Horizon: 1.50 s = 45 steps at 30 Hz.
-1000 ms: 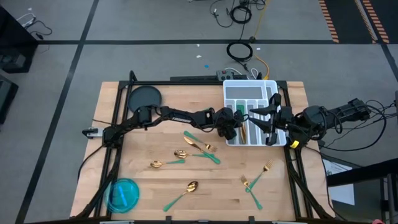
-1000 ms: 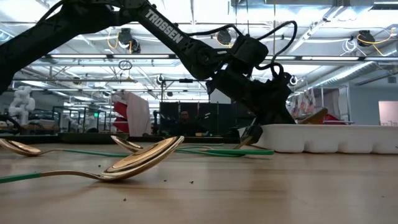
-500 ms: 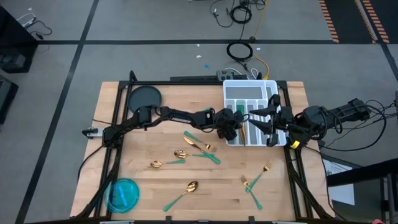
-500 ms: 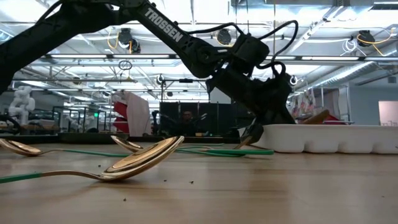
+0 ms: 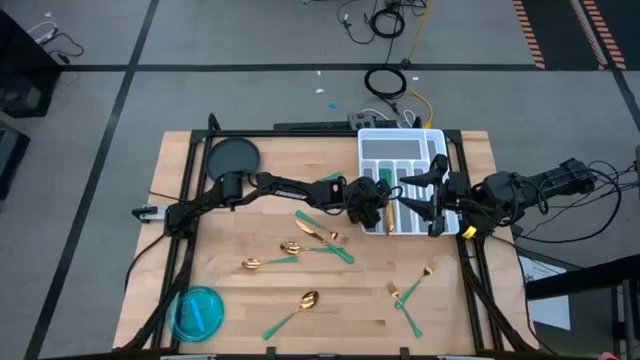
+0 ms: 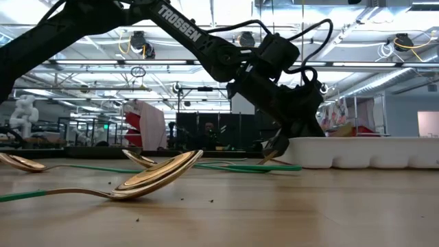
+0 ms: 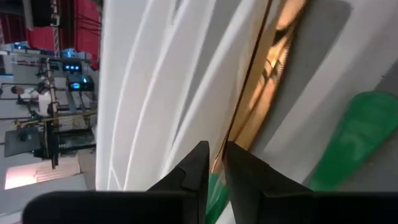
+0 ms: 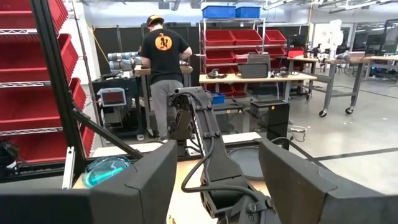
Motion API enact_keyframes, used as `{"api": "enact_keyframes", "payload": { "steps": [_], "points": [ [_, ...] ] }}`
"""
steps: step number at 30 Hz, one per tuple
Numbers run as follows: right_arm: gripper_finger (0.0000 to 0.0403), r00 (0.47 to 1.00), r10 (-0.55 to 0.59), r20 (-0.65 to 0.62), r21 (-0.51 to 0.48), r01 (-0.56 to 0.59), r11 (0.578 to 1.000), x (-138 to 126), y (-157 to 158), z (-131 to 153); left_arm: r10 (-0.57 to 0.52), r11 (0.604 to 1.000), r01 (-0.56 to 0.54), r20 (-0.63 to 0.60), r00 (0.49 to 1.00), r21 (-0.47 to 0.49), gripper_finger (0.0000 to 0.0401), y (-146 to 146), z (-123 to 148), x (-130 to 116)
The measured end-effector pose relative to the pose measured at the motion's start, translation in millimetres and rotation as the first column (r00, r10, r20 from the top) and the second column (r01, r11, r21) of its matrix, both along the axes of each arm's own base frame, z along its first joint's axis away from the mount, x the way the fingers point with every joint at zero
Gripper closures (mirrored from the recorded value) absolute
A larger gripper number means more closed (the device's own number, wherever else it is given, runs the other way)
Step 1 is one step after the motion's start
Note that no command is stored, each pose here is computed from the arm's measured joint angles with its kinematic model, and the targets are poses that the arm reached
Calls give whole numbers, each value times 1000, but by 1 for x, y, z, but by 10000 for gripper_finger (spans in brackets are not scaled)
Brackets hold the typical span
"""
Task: Sort silverware
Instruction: Put the green knife into the silverware tray, then put the green fork into the silverware tray
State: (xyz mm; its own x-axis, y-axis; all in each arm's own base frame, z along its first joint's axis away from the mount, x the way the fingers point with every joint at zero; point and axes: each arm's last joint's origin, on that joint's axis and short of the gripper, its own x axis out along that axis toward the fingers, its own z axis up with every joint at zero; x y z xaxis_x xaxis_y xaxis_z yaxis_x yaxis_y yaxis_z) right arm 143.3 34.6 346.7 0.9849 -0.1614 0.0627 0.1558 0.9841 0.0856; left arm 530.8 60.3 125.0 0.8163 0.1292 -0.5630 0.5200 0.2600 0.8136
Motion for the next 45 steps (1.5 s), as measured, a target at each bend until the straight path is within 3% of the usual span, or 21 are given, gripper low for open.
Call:
{"api": "enact_keyframes", "payload": {
  "steps": [13, 24, 29, 32, 37, 42, 45],
  "points": [
    [179, 1000, 0, 4, 16, 0, 1000, 0, 0, 0, 105, 990, -107, 23, 994, 97, 342, 14, 1, 0],
    [179, 1000, 0, 5, 16, 0, 1000, 0, 0, 0, 44, 992, -42, -20, 999, 117, 341, 14, -2, -2],
    [179, 1000, 0, 6, 17, 0, 1000, 0, 0, 0, 66, 989, -69, 31, 997, 131, 341, 12, 1, 1],
    [179, 1000, 0, 6, 19, 0, 1000, 0, 0, 0, 131, 974, -144, 85, 988, 176, 341, 5, 8, 3],
    [179, 1000, 0, 29, 42, -1, 999, -1, 0, 3, 218, 961, -244, 189, 957, 127, 341, -5, 46, 0],
    [179, 999, -1, 53, 73, -3, 997, -5, -2, 6, 290, 956, -284, 351, 891, -67, 342, -11, 146, -24],
    [179, 998, -1, 60, 77, -4, 997, -5, -2, 7, 351, 931, -293, 312, 883, -218, 342, -8, 179, -46]
  ]
}}
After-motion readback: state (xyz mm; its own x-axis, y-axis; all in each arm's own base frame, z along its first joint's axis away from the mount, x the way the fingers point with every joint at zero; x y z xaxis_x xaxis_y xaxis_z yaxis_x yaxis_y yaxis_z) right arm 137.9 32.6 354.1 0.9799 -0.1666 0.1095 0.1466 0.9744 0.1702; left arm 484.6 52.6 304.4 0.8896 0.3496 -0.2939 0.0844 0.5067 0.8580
